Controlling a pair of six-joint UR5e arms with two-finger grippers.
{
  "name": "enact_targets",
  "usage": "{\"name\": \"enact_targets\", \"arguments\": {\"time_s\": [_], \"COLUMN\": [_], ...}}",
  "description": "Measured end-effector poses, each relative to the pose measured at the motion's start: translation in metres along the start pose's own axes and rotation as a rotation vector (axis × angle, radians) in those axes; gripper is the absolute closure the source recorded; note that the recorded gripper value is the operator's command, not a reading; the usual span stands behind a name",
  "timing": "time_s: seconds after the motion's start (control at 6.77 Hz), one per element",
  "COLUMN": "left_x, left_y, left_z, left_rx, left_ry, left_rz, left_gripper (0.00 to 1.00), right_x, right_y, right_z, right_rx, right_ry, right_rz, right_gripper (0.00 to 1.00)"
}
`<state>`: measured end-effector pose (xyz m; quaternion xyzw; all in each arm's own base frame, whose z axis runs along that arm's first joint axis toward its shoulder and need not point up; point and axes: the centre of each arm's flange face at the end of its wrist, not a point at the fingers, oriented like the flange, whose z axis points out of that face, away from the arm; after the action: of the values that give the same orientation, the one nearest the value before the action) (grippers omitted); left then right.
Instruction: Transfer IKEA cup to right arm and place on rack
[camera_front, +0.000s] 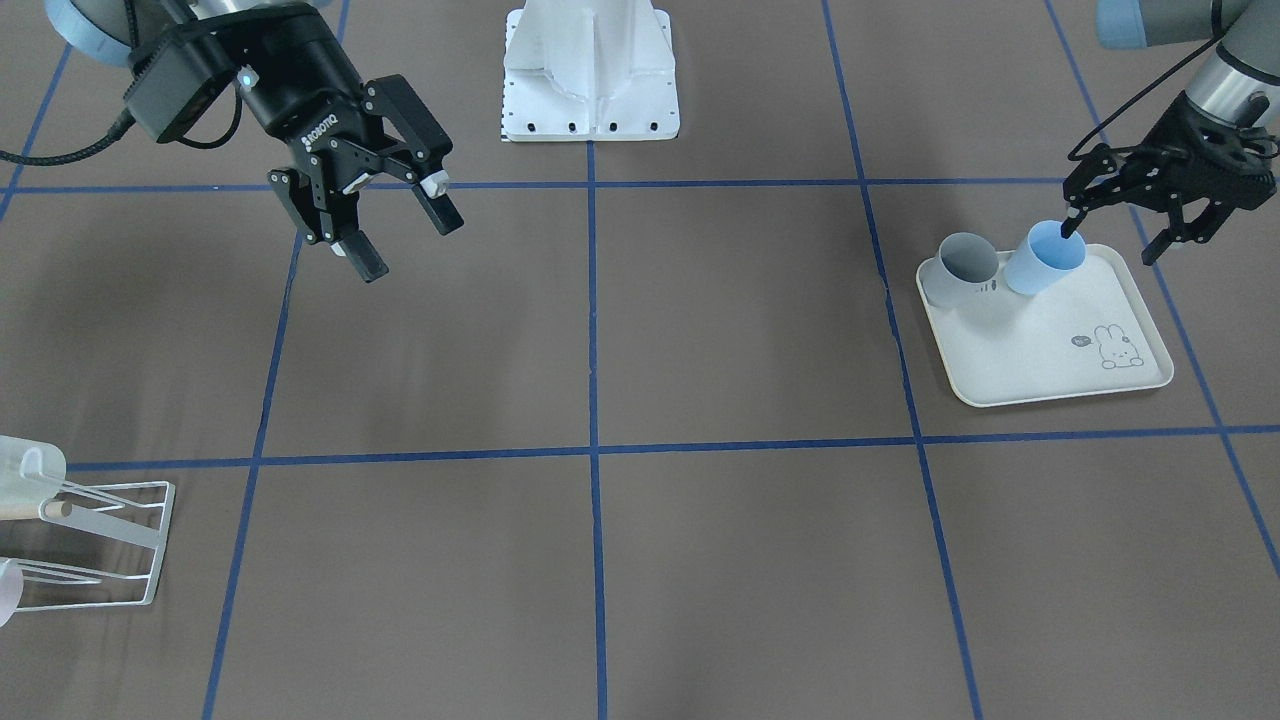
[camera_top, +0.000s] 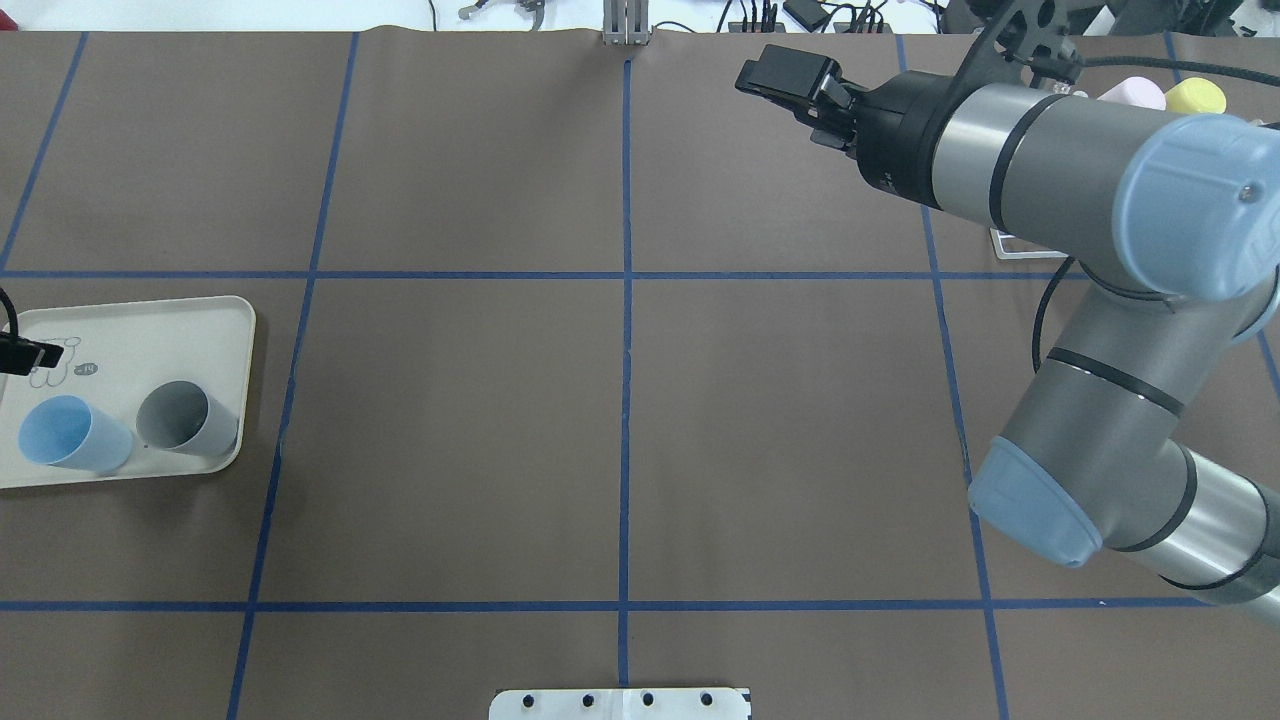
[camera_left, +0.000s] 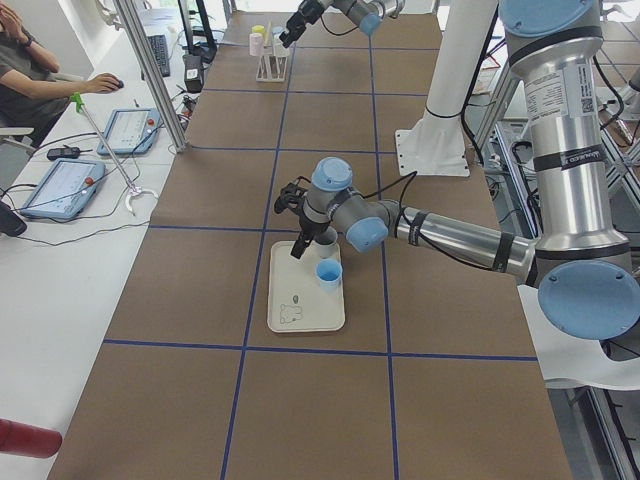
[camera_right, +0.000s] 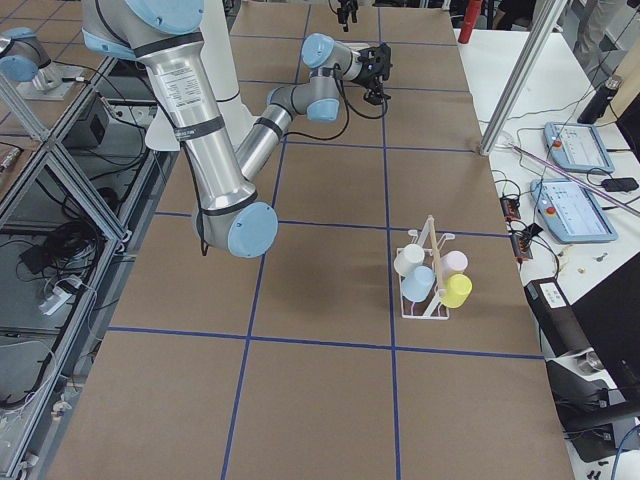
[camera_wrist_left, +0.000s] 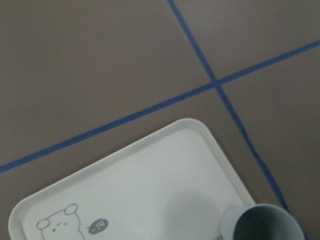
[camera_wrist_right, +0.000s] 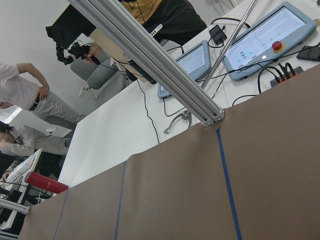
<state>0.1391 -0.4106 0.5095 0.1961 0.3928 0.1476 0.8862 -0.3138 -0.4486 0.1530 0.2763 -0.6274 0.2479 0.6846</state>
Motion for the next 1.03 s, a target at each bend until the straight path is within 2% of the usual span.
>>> {"name": "enact_targets", "arguments": {"time_s": [0.3, 1.03], "left_x": [-0.018, -0.025], "left_y": [0.010, 0.016], "left_z": [0.022, 0.036], "left_rx": [-0.044, -0.075], "left_ry": [-0.014, -0.020], "left_rz": [0.004, 0.002], "left_gripper": [0.19, 0.18], "right_x": [-0.004, -0.002], "right_y": [0.004, 0.004], "right_z": [0.003, 0.006], "right_rx": [0.000, 0.001], "right_ry": [-0.005, -0.016], "right_rz": [0.003, 0.004], "right_gripper": [0.00, 0.00]}}
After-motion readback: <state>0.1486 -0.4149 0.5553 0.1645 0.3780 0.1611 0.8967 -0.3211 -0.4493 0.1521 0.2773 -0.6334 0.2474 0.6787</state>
